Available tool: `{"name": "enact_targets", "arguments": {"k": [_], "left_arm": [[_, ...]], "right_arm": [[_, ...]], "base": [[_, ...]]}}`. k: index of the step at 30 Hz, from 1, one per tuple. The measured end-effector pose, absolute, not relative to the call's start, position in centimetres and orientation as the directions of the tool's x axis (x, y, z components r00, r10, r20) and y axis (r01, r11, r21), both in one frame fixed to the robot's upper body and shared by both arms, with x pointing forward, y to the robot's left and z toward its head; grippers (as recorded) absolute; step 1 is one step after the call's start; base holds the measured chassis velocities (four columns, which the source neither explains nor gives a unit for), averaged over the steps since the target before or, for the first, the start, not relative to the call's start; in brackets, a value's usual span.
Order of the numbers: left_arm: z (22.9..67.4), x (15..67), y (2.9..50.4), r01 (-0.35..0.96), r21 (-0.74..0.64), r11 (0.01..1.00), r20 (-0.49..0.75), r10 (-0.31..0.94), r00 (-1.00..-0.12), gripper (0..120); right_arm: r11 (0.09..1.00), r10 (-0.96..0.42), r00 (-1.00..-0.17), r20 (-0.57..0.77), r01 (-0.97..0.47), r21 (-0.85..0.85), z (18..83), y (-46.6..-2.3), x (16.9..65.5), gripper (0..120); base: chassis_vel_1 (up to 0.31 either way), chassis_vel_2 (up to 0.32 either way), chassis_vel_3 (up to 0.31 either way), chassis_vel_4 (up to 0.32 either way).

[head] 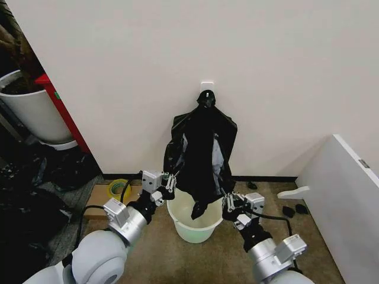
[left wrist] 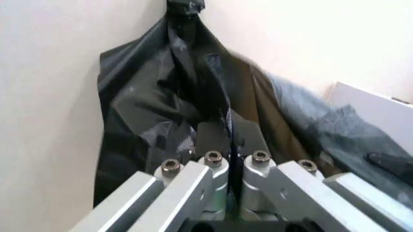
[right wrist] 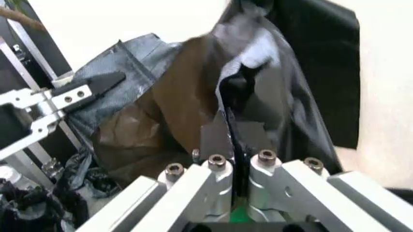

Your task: Place the garbage bag over the trash bin.

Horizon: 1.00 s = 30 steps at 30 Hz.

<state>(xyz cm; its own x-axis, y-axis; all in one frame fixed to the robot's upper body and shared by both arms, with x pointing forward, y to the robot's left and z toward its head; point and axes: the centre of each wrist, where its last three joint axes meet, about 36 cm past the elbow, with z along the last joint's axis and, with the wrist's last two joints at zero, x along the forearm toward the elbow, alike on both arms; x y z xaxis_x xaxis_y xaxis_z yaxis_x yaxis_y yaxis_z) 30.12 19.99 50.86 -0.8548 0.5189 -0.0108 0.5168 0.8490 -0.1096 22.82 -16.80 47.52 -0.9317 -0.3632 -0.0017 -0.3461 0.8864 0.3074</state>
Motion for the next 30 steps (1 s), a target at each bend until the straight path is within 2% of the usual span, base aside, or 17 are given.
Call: {"name": "enact_targets", "arguments": {"k": [5,10,13,19,24,30], "left_arm": [[50.2,30.0,19.8,0.518,-0.115,0.848,0.010,0.522,-0.853,0],[47.8,30.7,20.1,0.491,-0.105,0.865,0.042,0.497,-0.867,0],[44.6,31.4,19.8,0.454,-0.114,0.884,0.072,0.463,-0.883,0],[41.9,32.7,19.0,0.400,-0.145,0.905,0.091,0.414,-0.905,0],[40.4,32.7,17.9,0.355,-0.208,0.911,0.140,0.387,-0.911,0],[39.4,31.9,17.6,0.336,-0.217,0.916,0.198,0.379,-0.904,0]], "right_arm": [[0.882,-0.366,-0.930,0.037,-0.334,0.333,46.8,-16.5,21.5,0],[0.891,-0.350,-0.935,0.060,-0.313,0.328,44.2,-15.9,21.6,0],[0.904,-0.320,-0.945,0.058,-0.287,0.316,42.4,-15.6,23.6,0],[0.929,-0.251,-0.965,0.081,-0.216,0.301,40.1,-15.5,26.3,0],[0.939,-0.215,-0.962,0.167,-0.157,0.305,38.6,-15.4,25.6,0],[0.944,-0.212,-0.955,0.209,-0.144,0.297,38.4,-15.4,24.7,0]], "base": [[0.000,0.000,0.000,0.000],[0.000,0.000,0.000,0.000],[0.000,0.000,0.000,0.000],[0.000,0.000,0.000,0.000],[0.000,0.000,0.000,0.000],[0.000,0.000,0.000,0.000]]}}
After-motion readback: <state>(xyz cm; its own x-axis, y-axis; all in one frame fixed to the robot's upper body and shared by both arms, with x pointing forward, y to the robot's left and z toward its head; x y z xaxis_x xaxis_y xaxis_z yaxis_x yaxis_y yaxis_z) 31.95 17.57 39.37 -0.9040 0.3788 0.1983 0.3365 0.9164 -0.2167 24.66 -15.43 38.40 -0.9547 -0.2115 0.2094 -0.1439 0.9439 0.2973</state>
